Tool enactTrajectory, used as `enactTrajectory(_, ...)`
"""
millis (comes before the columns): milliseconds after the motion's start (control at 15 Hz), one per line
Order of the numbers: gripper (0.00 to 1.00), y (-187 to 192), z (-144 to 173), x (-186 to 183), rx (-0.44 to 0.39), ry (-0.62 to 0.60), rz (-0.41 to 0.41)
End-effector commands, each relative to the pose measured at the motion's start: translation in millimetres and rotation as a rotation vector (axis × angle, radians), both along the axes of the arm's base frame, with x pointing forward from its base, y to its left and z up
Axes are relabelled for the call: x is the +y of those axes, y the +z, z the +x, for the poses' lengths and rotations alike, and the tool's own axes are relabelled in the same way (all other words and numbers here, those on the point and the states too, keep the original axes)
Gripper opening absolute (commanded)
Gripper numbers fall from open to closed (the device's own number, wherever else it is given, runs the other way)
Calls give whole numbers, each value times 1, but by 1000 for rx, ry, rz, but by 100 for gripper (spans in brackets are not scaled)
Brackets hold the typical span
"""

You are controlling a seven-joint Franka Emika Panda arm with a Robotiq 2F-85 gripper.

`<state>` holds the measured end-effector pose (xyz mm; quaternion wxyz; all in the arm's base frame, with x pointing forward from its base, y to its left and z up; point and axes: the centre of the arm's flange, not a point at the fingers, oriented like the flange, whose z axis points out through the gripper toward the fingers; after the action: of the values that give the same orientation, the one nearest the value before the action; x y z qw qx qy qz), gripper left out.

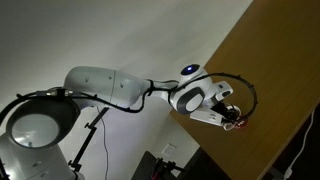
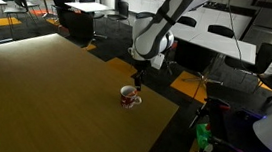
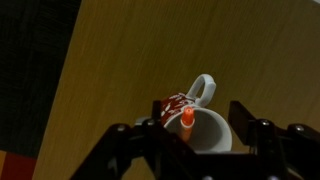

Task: Remove the marker out of the cup and put it on the table

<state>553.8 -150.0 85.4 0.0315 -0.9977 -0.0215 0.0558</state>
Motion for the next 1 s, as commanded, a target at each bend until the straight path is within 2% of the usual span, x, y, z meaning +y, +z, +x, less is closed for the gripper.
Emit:
enactTrajectory(0, 74, -12, 11, 1, 2, -14, -11)
enactTrajectory(267, 69, -21, 13, 4, 13, -6, -11)
enactTrajectory(400, 62, -24, 15, 5, 13, -2, -11)
enactTrajectory(467, 54, -24, 16, 6, 12, -1, -11)
enactTrajectory(533, 51, -25, 17, 7, 11, 1, -11)
enactTrajectory(667, 38, -24, 19, 8, 7, 3, -10)
enactTrajectory(800, 39, -24, 21, 9, 4, 5, -9)
enactTrajectory(867, 35, -24, 21, 9, 2, 5, -9)
enactTrajectory(933, 36, -23, 22, 9, 2, 5, -7)
